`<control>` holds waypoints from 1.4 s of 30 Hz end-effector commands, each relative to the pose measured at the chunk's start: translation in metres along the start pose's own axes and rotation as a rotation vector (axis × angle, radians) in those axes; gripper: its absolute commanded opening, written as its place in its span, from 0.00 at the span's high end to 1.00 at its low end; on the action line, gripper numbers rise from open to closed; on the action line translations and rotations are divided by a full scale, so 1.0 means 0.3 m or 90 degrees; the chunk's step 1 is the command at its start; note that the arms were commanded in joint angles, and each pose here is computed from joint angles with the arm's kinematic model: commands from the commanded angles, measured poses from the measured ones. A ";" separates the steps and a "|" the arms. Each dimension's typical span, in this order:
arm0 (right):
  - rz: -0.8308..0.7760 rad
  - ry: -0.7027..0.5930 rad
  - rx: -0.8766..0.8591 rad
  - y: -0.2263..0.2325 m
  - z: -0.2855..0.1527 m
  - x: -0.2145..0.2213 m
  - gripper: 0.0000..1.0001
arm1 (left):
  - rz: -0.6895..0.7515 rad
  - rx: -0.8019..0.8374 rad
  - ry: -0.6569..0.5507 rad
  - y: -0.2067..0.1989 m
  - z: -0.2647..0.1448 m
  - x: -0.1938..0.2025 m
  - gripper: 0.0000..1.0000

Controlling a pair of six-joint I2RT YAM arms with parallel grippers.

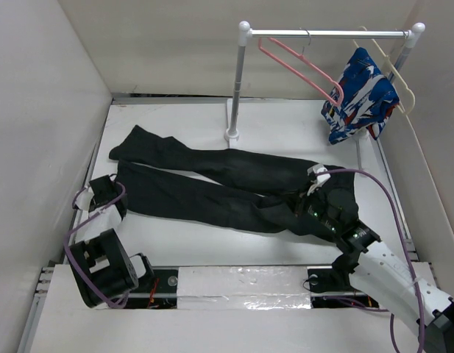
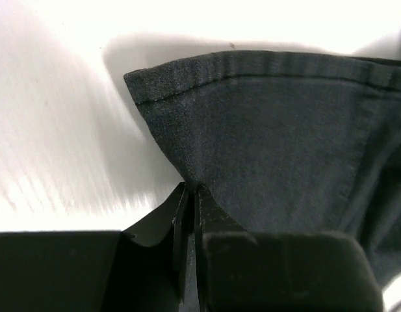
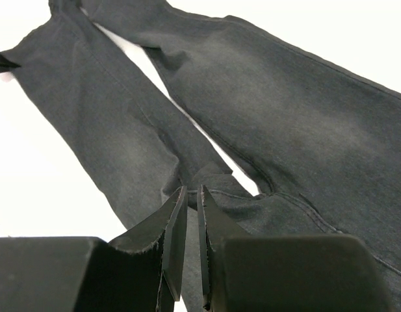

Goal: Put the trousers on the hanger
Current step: Flatten out the trousers at the center of the board.

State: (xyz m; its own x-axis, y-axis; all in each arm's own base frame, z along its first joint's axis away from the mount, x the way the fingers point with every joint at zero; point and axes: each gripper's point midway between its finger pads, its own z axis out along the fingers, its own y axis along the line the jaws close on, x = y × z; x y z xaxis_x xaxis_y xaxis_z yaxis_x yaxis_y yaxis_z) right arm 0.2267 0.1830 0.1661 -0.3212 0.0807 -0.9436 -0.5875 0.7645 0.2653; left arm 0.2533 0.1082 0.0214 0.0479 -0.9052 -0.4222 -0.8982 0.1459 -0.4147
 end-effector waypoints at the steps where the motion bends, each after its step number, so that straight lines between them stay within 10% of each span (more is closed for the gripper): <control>1: 0.001 -0.042 0.022 -0.008 -0.005 -0.070 0.83 | 0.003 0.059 -0.018 -0.041 -0.068 -0.028 1.00; 14: 0.111 -0.005 0.307 -0.303 -0.055 0.027 0.96 | 0.085 0.387 -0.155 -0.250 -0.594 -0.169 1.00; 22: 0.221 0.036 0.231 -0.361 0.066 0.130 0.86 | 0.108 0.509 -0.249 -0.290 -0.891 -0.246 1.00; 42: 0.258 0.087 0.263 -0.598 0.278 0.009 0.71 | 0.165 0.559 -0.367 -0.304 -1.140 -0.349 1.00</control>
State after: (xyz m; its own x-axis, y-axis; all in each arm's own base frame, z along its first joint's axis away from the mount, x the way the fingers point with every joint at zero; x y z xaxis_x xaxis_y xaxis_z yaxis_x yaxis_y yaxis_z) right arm 0.3724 0.1065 0.0567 -0.6449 0.3816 -0.6622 0.0063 0.8691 0.4946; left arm 0.1880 0.0538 0.3399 0.2365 -0.5677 -0.7885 -0.3507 0.7069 -0.6142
